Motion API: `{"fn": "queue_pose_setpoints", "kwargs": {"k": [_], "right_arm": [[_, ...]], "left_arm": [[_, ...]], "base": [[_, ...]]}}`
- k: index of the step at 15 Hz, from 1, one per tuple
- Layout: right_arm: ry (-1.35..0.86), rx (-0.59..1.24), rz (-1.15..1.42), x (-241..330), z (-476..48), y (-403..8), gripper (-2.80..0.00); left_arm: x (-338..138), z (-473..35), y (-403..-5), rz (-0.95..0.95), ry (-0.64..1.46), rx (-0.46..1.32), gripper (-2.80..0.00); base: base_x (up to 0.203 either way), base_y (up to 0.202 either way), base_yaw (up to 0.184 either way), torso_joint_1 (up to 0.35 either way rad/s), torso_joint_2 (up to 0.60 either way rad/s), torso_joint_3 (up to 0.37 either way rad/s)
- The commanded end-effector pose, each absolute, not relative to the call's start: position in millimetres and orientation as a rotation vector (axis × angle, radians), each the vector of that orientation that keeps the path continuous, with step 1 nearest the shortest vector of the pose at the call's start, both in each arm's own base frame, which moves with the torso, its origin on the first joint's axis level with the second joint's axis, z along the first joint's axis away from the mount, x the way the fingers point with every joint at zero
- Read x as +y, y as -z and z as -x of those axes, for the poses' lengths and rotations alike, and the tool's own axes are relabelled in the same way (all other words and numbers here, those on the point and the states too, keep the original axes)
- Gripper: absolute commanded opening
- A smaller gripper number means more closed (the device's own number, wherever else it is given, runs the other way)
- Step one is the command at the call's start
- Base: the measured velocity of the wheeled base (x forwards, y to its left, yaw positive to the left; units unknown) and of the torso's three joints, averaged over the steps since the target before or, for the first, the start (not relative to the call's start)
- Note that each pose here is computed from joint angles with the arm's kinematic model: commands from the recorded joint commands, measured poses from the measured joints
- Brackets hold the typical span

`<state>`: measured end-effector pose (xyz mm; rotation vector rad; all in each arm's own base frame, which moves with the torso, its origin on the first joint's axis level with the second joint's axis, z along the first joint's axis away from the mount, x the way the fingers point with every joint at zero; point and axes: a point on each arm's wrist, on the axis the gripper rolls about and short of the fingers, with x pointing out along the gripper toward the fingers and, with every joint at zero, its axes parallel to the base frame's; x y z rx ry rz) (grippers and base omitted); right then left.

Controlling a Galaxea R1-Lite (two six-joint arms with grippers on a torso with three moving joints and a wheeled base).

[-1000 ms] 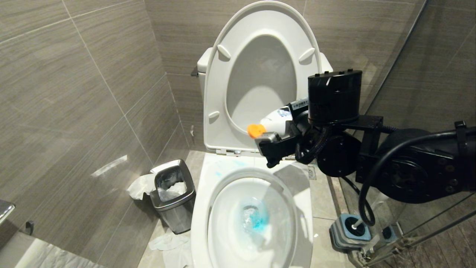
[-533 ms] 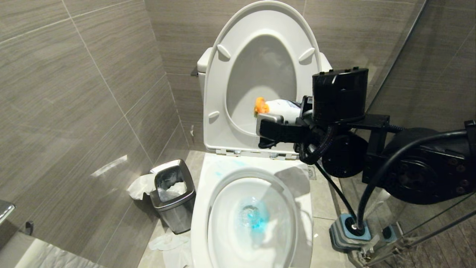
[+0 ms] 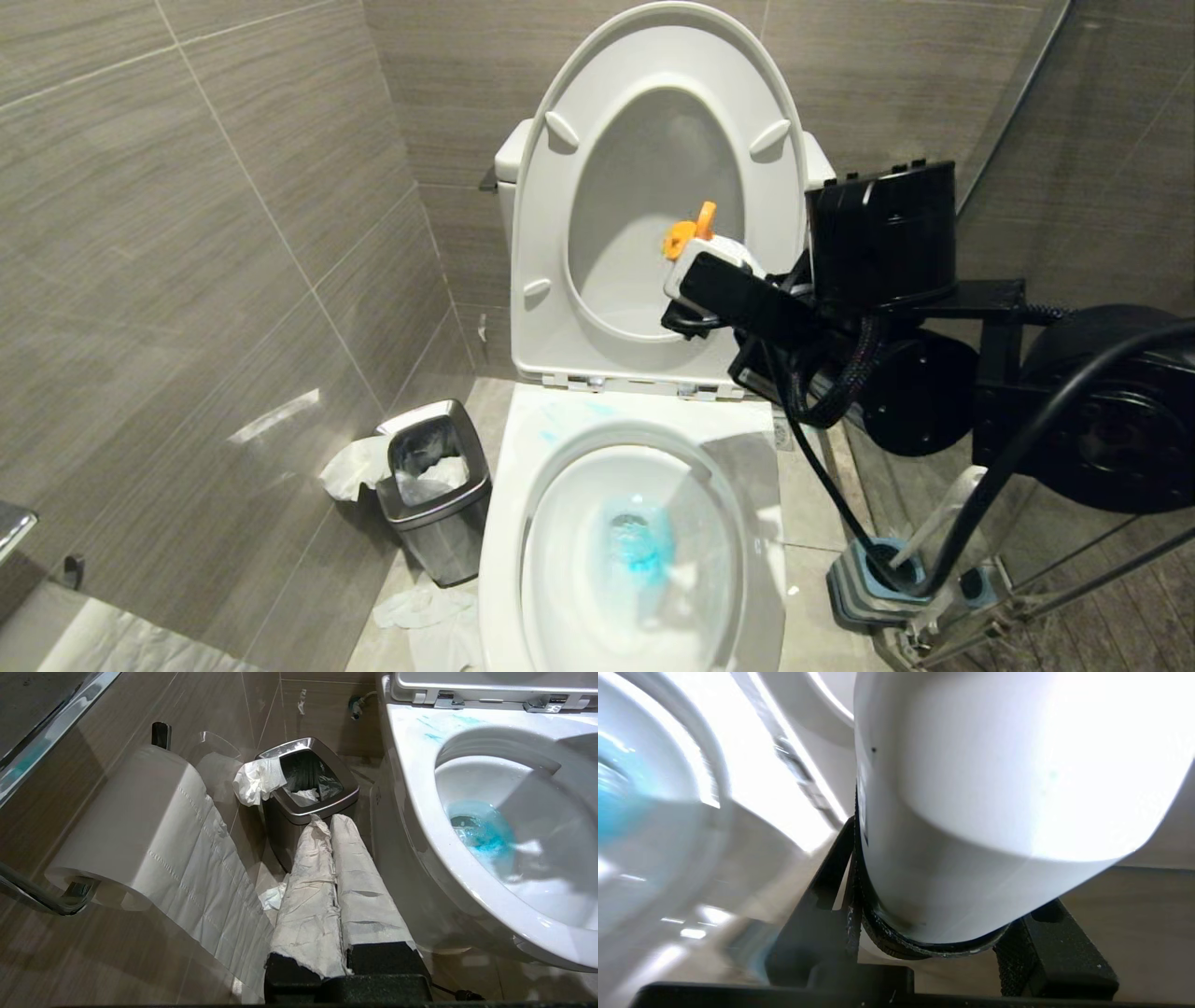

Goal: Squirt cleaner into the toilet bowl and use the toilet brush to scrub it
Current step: Pour in the cleaning agent, then place the cleaning agent on the floor

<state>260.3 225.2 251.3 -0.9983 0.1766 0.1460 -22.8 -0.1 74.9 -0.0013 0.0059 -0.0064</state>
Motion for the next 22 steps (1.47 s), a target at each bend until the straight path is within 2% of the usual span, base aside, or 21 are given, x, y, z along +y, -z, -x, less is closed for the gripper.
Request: {"fn": "queue_pose_setpoints", "kwargs": {"k": [1, 4, 9, 17, 22], "right_arm": [[-0.175, 0.186, 0.747, 223.2, -261.4, -252.5, -2.8], [-0.177, 0.233, 0.533, 207.2, -259.5, -258.2, -2.8], [-0.201, 0.294, 0.316, 163.7, -224.4, -285.3, -2.8], [-0.123, 0.35, 0.148, 36.2, -206.3, -279.0, -2.8], [-0.064, 0.302, 0.092, -6.2, -223.5, -270.5, -2.8]], "left_arm": [[-0.1, 22.5, -74.0, 0.002, 0.006, 0.011, -2.8], [-0.1, 22.5, -74.0, 0.002, 0.006, 0.011, -2.8], [-0.1, 22.5, -74.0, 0.002, 0.006, 0.011, -2.8], [-0.1, 22.5, -74.0, 0.002, 0.006, 0.011, -2.8], [-0.1, 22.5, -74.0, 0.0, 0.006, 0.011, -2.8]], "base": [[0.0, 0.0, 0.0, 0.0, 0.0, 0.0], [0.0, 0.0, 0.0, 0.0, 0.0, 0.0], [0.0, 0.0, 0.0, 0.0, 0.0, 0.0], [0.0, 0.0, 0.0, 0.0, 0.0, 0.0], [0.0, 0.0, 0.0, 0.0, 0.0, 0.0]]}}
